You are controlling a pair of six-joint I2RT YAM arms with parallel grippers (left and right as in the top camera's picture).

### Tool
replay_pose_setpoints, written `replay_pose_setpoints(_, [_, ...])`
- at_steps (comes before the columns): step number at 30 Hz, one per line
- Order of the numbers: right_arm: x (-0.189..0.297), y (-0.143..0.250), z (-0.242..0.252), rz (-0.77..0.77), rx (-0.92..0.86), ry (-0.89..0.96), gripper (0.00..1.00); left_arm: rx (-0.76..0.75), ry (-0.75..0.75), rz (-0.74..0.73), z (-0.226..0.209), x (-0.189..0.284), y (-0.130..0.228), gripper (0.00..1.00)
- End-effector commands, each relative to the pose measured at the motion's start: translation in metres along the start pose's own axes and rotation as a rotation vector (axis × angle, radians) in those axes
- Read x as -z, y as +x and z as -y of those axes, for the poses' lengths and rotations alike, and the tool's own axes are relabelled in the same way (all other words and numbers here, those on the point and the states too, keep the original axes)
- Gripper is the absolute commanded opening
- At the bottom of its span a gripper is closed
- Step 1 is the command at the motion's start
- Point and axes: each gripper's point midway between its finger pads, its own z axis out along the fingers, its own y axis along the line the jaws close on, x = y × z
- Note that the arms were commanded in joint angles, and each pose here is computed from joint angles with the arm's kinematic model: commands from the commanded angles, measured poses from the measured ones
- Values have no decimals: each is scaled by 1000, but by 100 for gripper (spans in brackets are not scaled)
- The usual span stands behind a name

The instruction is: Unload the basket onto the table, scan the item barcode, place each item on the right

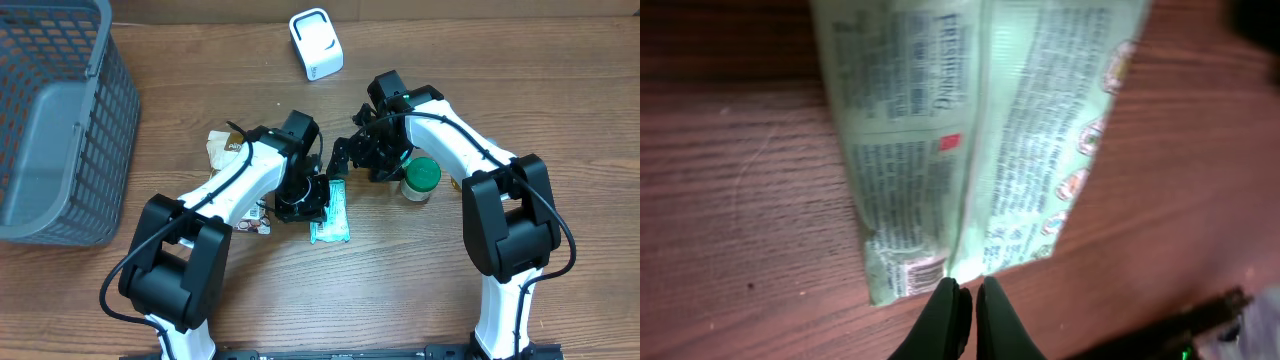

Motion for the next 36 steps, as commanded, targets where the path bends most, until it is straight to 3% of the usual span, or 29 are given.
replay_pose_setpoints(1, [11, -2, -6, 28, 19, -13, 100, 182, -118, 44, -13, -10, 2, 4])
replay_pose_setpoints(9, [11, -2, -6, 28, 19, -13, 100, 177, -167, 133, -18, -39, 2, 4])
replay_pose_setpoints(26, [10, -4, -9, 37, -103, -20, 100, -110, -412, 227, -85, 15, -49, 4])
replay_pose_setpoints(31, [6, 0, -16, 28, -94, -18, 100, -223, -420, 233, -80, 23, -58, 8])
replay_pose_setpoints(36, [0, 4, -27, 19, -111, -19, 99, -221, -419, 234, -78, 26, -59, 8])
